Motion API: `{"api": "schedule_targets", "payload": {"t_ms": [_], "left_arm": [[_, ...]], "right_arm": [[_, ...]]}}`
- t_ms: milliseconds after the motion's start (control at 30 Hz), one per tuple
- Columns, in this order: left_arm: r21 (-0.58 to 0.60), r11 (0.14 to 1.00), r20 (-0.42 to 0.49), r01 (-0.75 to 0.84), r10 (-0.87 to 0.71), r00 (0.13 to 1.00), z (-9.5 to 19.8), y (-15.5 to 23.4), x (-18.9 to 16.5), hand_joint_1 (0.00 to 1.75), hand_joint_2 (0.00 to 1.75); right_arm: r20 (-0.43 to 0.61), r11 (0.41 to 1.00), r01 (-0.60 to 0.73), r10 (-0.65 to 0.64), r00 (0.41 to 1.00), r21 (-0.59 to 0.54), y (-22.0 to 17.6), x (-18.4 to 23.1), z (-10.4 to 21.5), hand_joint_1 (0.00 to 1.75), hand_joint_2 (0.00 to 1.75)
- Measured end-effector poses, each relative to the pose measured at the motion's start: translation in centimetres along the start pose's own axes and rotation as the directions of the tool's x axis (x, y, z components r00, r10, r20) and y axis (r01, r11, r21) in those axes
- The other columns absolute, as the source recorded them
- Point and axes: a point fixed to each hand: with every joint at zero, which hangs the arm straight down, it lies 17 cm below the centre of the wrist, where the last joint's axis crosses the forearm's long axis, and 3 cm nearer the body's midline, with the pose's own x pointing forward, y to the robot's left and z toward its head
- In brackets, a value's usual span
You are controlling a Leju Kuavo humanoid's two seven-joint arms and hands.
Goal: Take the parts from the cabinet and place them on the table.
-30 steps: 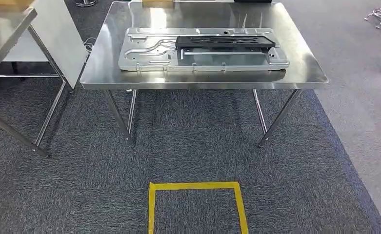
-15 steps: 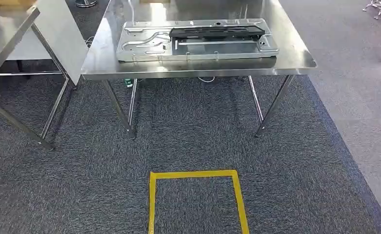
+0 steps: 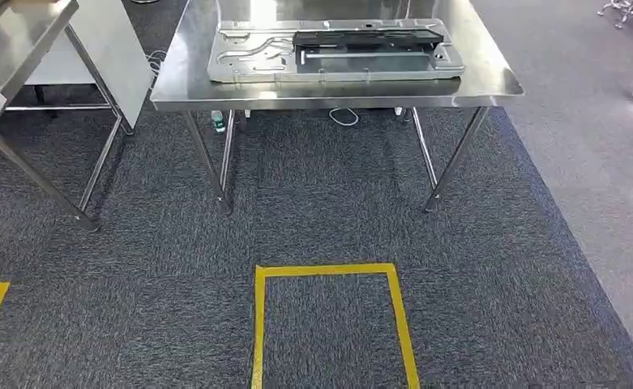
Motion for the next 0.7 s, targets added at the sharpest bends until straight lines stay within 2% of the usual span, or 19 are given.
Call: {"api": "schedule_targets", "payload": {"t_ms": [700], "left_arm": [[0.007,1.0,0.02,0.002,-0.002,1.0,-0.1,0.7,0.5,0.0,0.0]], "right_arm": [[0.09,0.999,0.02,-0.022,0.996,0.032,0.2,1.3,0.3,0.0,0.0]]}}
